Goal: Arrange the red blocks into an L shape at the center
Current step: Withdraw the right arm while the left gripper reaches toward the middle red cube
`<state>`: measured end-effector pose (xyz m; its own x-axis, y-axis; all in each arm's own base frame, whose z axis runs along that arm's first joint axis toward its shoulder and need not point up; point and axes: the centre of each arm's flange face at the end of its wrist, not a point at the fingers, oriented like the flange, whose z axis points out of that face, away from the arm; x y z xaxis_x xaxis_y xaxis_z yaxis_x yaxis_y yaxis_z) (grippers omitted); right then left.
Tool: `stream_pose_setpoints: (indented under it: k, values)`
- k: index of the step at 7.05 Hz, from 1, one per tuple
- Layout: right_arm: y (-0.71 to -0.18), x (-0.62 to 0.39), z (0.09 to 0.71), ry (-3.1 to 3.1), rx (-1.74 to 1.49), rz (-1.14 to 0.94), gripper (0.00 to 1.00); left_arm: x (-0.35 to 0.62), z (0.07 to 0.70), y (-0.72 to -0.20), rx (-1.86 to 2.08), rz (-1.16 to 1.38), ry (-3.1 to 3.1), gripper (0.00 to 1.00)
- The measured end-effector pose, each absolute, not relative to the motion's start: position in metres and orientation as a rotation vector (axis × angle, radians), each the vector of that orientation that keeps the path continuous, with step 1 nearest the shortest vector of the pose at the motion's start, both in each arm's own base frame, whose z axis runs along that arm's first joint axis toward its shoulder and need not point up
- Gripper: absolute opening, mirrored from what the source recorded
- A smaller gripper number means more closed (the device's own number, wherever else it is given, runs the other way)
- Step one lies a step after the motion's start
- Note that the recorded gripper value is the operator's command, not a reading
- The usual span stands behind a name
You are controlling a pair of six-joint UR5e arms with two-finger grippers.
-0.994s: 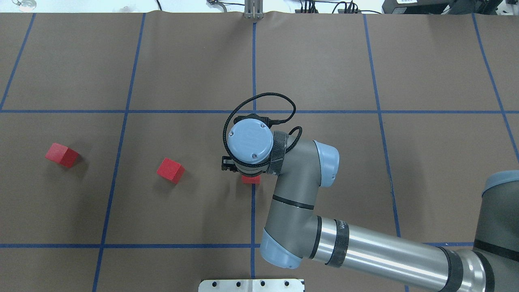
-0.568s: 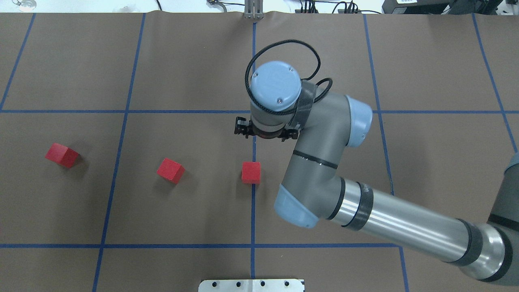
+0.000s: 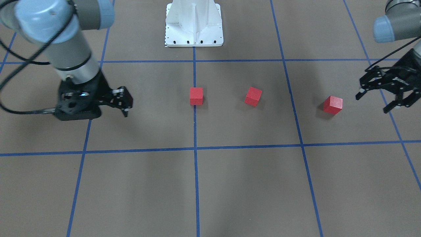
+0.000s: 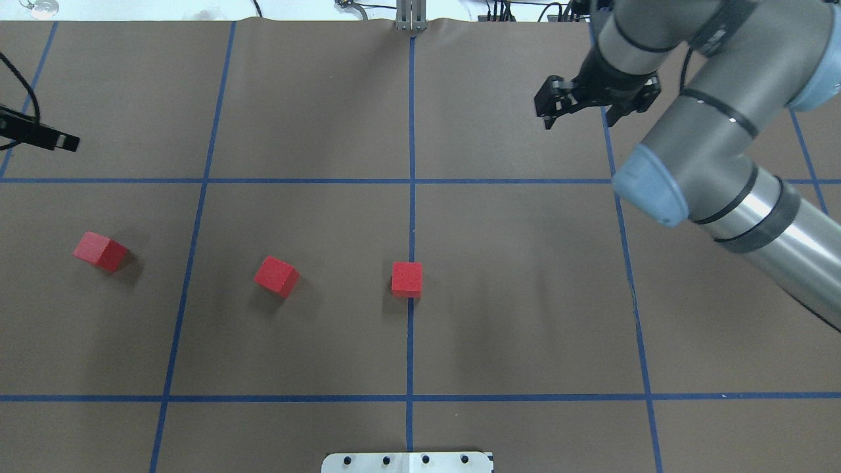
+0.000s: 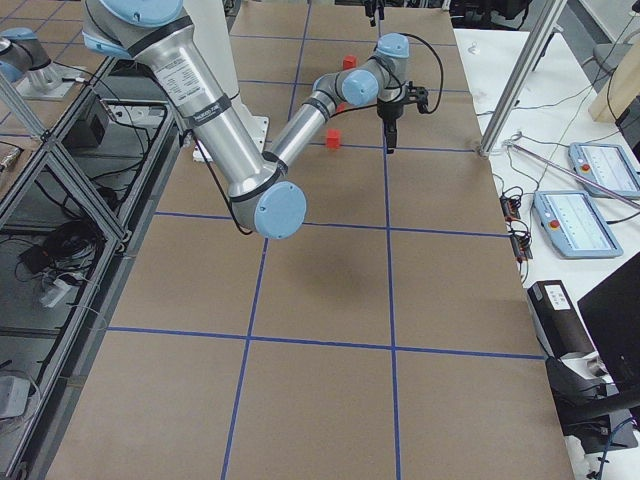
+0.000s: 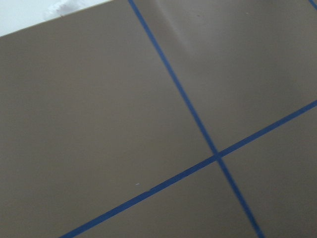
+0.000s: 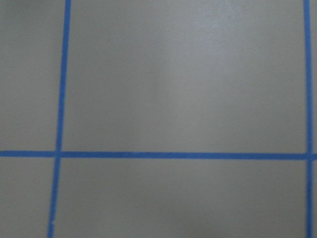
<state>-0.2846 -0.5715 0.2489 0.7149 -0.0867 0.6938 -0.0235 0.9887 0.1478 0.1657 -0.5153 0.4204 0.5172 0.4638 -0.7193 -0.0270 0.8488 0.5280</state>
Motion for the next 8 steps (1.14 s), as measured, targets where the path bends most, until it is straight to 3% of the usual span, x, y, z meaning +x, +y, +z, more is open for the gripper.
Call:
stream_pose_setpoints:
  k: [3, 6, 8]
  values:
    - [-0.591, -0.124, 0.383, -0.700, 0.171, -0.176, 0.99, 0.314, 0.360, -0.481, 0.452, 0.339, 1.045, 1.00]
    - [-0.548, -0.005, 0.514, -0.664, 0.111, -0.228, 0.99, 0.407, 0.331, -0.445, 0.376, 0.361, 0.972, 1.00]
    - [-0.525, 0.017, 0.548, -0.659, 0.090, -0.211, 0.99, 0.444, 0.335, -0.418, 0.355, 0.366, 0.924, 0.98]
